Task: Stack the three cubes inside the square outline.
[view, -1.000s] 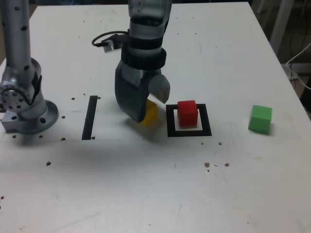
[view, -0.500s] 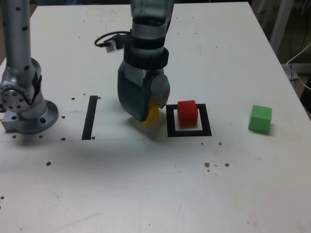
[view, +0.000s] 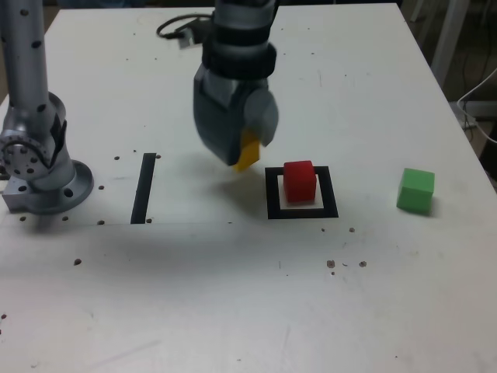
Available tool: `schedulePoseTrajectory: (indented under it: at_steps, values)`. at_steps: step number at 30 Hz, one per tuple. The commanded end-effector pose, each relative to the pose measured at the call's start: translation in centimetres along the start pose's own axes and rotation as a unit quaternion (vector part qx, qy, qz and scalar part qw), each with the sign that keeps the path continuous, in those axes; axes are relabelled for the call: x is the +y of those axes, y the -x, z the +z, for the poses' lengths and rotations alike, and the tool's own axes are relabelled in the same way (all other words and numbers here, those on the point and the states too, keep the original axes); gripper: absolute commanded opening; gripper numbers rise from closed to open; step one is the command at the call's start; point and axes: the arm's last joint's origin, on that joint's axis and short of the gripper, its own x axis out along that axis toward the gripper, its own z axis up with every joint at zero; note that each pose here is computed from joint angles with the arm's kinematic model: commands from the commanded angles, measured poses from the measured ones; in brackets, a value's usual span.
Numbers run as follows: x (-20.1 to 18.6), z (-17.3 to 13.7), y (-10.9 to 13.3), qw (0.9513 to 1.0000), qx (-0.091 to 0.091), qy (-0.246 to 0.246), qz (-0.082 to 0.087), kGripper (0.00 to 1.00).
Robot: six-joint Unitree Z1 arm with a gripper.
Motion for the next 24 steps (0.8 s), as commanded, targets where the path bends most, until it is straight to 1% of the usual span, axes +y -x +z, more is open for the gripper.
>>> schedulePoseTrajectory:
  at_steps: [1, 3, 6, 8, 11, 13, 16, 24]
  values:
    - [-0.2, 0.4, 0.9, 0.9997, -0.009, -0.021, -0.004, 0.38]
    - [-0.6, 0.9, 1.7, 0.9983, -0.018, -0.054, -0.008, 0.38]
    - [-1.2, 1.7, 2.6, 0.9932, -0.028, -0.112, -0.013, 0.38]
    - [-1.8, 2.3, 3.1, 0.9868, -0.035, -0.158, -0.014, 0.36]
    - [-2.7, 2.8, 3.6, 0.9781, -0.045, -0.203, -0.008, 0.34]
    - [-3.2, 3.0, 3.8, 0.9736, -0.053, -0.222, -0.001, 0.33]
    - [-3.9, 3.0, 3.8, 0.9696, -0.057, -0.238, 0.009, 0.33]
    - [-5.1, 2.4, 3.0, 0.9626, -0.047, -0.265, 0.03, 0.33]
